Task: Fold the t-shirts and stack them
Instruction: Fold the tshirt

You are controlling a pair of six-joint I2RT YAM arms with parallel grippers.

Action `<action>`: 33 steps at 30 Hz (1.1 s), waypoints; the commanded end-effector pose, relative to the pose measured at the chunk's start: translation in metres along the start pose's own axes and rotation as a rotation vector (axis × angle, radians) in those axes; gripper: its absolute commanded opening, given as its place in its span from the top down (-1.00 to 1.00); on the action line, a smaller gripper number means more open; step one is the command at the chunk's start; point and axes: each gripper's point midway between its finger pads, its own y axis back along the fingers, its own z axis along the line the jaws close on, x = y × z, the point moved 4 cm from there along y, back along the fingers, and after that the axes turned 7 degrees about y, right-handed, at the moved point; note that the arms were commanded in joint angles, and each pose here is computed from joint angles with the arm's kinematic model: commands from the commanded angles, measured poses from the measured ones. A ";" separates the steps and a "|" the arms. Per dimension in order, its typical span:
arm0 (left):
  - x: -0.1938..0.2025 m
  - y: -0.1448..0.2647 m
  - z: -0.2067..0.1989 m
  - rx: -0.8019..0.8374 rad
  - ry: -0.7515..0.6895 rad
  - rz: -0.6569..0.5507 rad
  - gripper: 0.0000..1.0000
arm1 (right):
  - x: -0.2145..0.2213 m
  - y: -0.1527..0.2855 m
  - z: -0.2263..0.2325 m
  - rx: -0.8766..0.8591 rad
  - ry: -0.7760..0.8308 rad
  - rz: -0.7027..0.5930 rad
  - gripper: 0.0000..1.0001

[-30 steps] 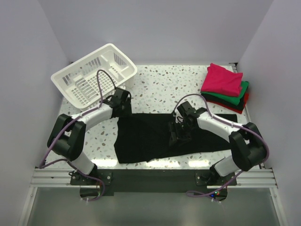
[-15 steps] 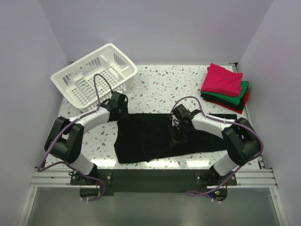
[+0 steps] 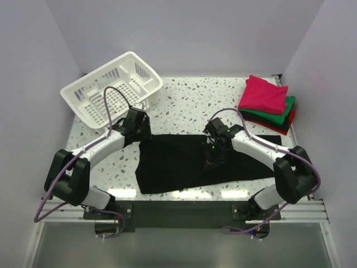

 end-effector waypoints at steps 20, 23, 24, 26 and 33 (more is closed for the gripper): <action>0.047 -0.012 -0.007 0.165 0.104 0.107 0.17 | -0.043 0.042 0.001 0.027 -0.182 -0.070 1.00; 0.048 -0.016 0.002 0.098 0.098 0.105 0.21 | -0.058 0.050 0.011 -0.017 -0.174 -0.071 1.00; 0.047 -0.015 0.003 0.091 0.098 0.104 0.22 | -0.060 0.051 0.016 -0.041 -0.176 -0.062 1.00; 0.039 -0.005 0.001 0.101 0.107 0.068 0.23 | -0.071 0.053 0.023 -0.063 -0.175 -0.073 1.00; 0.025 0.051 -0.033 0.423 0.069 -0.043 -0.07 | -0.093 0.054 0.036 -0.120 -0.177 -0.086 1.00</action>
